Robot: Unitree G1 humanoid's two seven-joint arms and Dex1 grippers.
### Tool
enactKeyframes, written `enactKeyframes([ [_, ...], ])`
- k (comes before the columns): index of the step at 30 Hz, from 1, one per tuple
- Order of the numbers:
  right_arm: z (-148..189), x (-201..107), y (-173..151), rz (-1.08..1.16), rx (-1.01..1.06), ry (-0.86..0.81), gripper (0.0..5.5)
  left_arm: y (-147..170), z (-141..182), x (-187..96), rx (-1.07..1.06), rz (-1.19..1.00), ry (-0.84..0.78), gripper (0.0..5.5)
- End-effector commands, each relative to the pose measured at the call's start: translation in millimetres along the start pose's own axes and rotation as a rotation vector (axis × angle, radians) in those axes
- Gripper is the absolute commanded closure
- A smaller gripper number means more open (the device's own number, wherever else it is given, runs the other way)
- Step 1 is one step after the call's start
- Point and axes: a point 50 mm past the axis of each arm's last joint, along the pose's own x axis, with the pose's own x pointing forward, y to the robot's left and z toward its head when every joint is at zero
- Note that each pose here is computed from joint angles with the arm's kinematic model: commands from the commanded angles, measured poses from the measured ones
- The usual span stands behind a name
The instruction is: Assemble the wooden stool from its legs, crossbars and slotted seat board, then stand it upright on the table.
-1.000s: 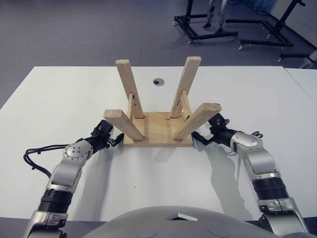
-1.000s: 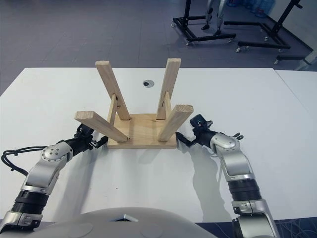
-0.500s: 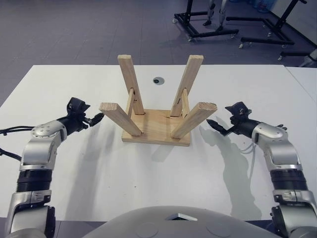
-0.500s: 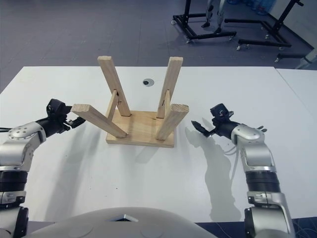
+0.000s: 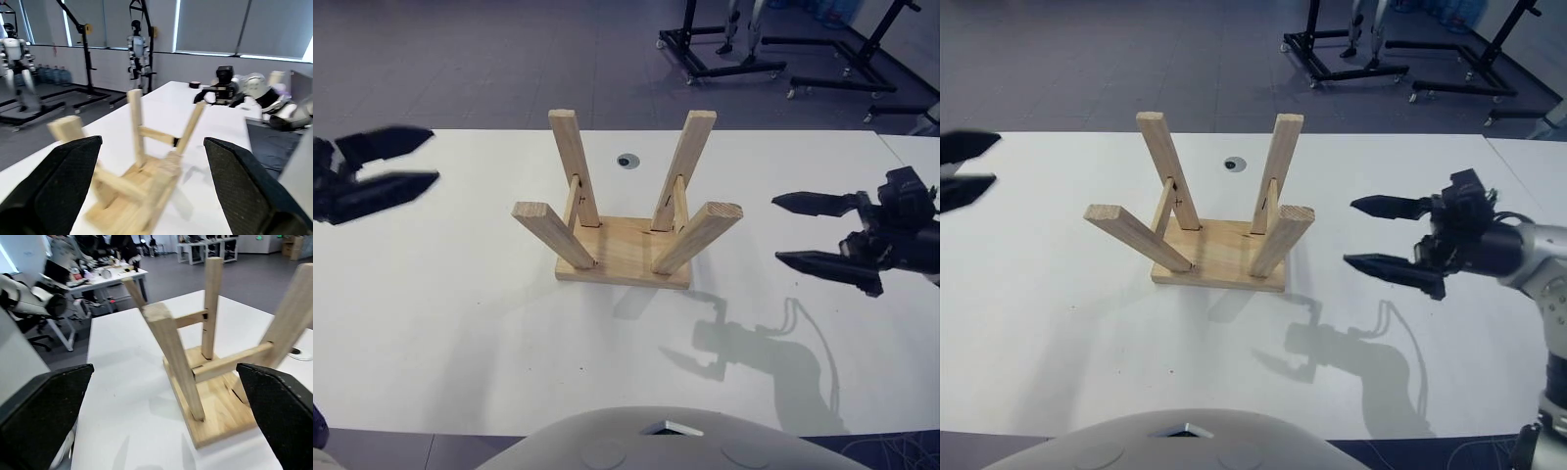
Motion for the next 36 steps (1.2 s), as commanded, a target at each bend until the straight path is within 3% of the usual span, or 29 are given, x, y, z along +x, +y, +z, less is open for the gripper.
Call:
enactKeyframes([
  [1,-20,40,-2,0.025,0.006,-0.050,0.10,4,-49,31,-0.086,-0.057,0.014,1.67],
  [7,-28,55,-22,-0.006,-0.002,-0.063,0.10,9,-87,40,-0.161,-0.078,0.042,1.67],
  [14,-28,62,-28,0.043,-0.006,-0.067,0.10,1,-86,62,-0.161,-0.158,0.003,1.67],
  [16,-30,64,-30,0.039,-0.008,-0.064,0.39,1,-85,66,-0.156,-0.159,-0.008,1.62],
  [28,-37,61,-34,0.015,-0.004,-0.043,2.66,0,-82,71,-0.163,-0.160,-0.012,3.51],
  [36,-32,62,-34,0.037,-0.009,-0.056,3.93,-9,-77,79,-0.165,-0.236,-0.005,3.91],
])
